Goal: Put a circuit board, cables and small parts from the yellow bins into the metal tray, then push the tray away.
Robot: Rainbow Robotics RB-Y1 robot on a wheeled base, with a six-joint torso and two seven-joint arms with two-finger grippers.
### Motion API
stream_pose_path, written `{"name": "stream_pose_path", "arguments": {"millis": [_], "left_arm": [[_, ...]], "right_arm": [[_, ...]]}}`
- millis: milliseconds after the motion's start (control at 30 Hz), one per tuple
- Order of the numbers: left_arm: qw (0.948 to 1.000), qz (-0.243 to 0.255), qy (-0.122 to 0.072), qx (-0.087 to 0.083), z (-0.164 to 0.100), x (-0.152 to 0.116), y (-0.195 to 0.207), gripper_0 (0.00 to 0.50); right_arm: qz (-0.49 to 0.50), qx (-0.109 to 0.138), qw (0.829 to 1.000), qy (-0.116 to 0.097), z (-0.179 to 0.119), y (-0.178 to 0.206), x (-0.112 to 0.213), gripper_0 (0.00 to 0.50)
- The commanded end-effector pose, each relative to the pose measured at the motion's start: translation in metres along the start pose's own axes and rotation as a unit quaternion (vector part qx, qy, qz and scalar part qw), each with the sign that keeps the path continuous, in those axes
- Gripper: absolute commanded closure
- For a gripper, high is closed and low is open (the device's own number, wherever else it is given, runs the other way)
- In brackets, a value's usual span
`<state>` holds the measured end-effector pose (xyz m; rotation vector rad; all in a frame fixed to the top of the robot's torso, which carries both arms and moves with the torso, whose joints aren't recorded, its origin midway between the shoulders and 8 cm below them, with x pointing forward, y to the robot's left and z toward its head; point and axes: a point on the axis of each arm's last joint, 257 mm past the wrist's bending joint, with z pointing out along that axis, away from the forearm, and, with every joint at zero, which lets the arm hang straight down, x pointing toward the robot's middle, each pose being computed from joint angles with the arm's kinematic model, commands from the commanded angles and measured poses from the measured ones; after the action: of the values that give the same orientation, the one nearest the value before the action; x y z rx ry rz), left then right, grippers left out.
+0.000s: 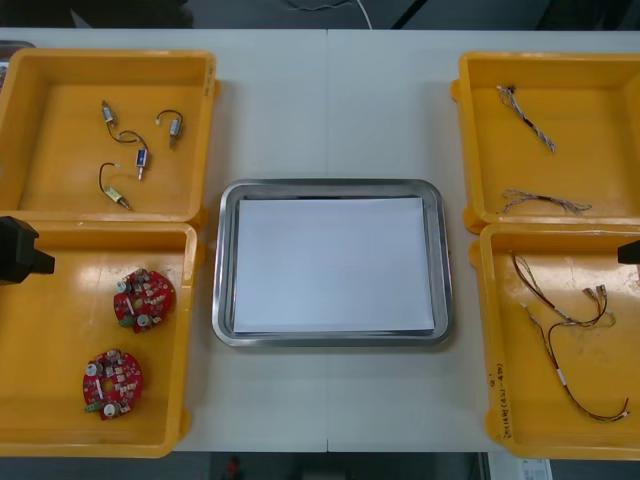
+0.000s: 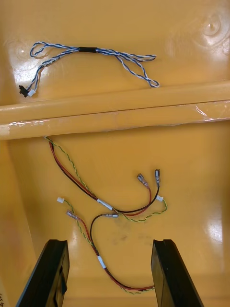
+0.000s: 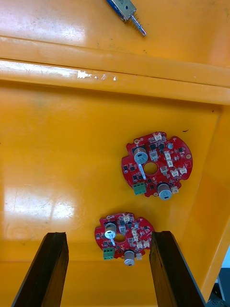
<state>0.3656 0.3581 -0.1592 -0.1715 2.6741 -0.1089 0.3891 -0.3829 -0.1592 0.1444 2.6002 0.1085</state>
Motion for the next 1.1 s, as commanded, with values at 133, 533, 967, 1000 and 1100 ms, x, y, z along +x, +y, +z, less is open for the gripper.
{"name": "stream_pose_path", "arguments": {"millis": [133, 533, 967, 1000, 1100], "left_arm": [[0.9983, 0.054, -0.011, -0.019, -0.0129, -0.0039, 0.0109, 0.0], [0.9983, 0.054, -0.011, -0.019, -0.0129, -0.0039, 0.0109, 0.0], [0.9983, 0.054, -0.011, -0.019, -0.0129, -0.0039, 0.0109, 0.0], [0.9983, 0.054, -0.011, -0.019, -0.0129, -0.0039, 0.0109, 0.0], [0.9983, 0.054, -0.011, -0.019, -0.0129, -0.0039, 0.0109, 0.0]], "right_arm": [[0.0, 0.013, 1.0, 0.004, -0.0041, -0.0061, 0.0025, 0.0], [0.0, 0.013, 1.0, 0.004, -0.0041, -0.0061, 0.0025, 0.0], [0.0, 0.013, 1.0, 0.004, -0.0041, -0.0061, 0.0025, 0.0], [0.0, 0.013, 1.0, 0.004, -0.0041, -0.0061, 0.0025, 0.0], [0.0, 0.013, 1.0, 0.004, -0.0041, -0.0061, 0.0025, 0.0]]}}
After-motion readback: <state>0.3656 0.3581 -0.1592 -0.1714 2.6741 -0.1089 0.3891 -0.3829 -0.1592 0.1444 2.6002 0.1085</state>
